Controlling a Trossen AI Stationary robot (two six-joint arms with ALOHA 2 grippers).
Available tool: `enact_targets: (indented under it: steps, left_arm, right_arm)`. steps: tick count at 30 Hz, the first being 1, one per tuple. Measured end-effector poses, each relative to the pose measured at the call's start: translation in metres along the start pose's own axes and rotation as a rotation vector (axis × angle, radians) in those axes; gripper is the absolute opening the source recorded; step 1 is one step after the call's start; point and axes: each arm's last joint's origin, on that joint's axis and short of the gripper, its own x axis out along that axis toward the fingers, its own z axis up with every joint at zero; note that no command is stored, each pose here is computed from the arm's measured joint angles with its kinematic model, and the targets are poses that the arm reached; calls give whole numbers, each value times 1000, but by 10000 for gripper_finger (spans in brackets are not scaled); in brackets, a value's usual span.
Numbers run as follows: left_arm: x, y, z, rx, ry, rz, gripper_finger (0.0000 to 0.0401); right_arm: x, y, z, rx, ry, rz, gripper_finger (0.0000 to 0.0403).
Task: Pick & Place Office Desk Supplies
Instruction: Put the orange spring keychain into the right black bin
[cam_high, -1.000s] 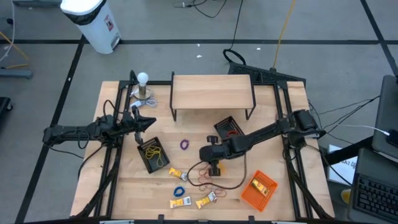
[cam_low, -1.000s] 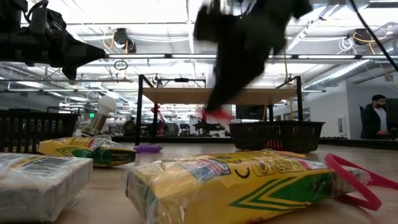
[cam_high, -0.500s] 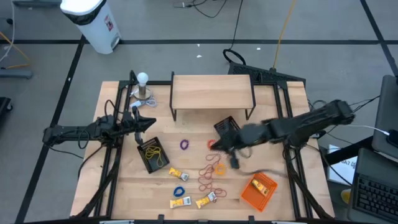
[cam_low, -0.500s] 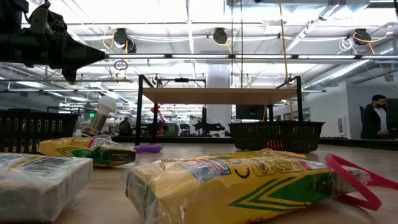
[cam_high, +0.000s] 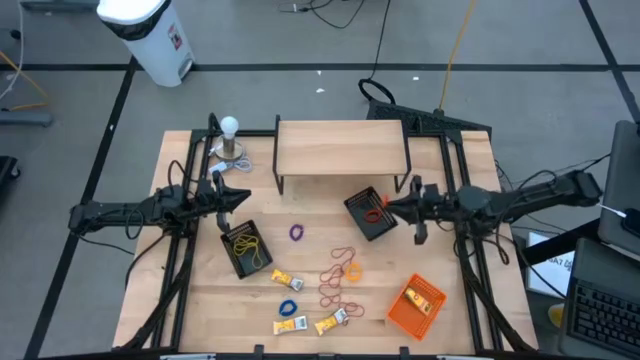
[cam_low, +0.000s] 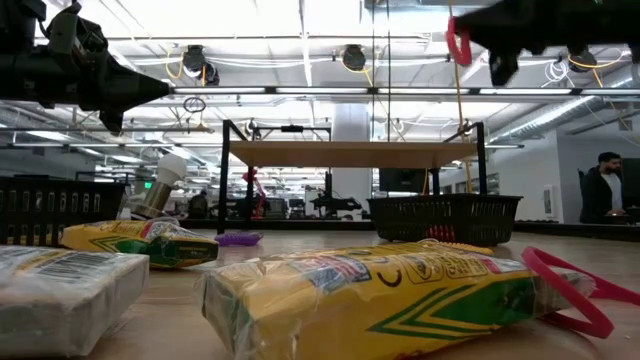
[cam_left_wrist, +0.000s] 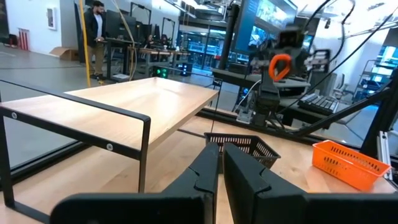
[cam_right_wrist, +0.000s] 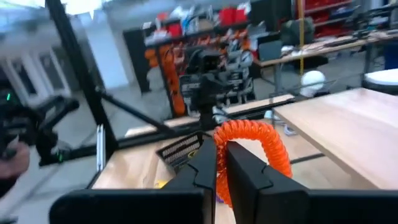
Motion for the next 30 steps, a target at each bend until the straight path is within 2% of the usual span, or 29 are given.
enact_targets:
  steps: [4, 8, 11, 18, 20, 23, 25, 30]
  left_arm:
    - [0, 0, 0, 0, 0, 1, 24]
    - [0, 0, 0, 0, -1, 1, 24]
    - [0, 0, 0, 0, -1, 2, 24]
    - [0, 0, 0, 4, 2, 10, 24]
    - [0, 0, 0, 13, -3, 9, 24]
    - [0, 0, 0, 14, -3, 10, 24]
    - [0, 0, 0, 16, -4, 9, 24]
    - [0, 0, 0, 17, -5, 9, 24]
  right_arm:
    - [-18, -11, -26, 35, -89, 17, 11]
    - [-27, -19, -47, 64, -116, 25, 11]
    - [-29, -18, -43, 80, -177, 41, 11]
    - [-27, -18, -43, 61, -157, 29, 11]
    - [-19, -13, -30, 19, -132, 22, 11]
    - [-5, -2, 3, -48, -95, -11, 11]
    - [6, 4, 23, -80, -17, -67, 11]
    - [33, 13, 51, -148, 229, -229, 11]
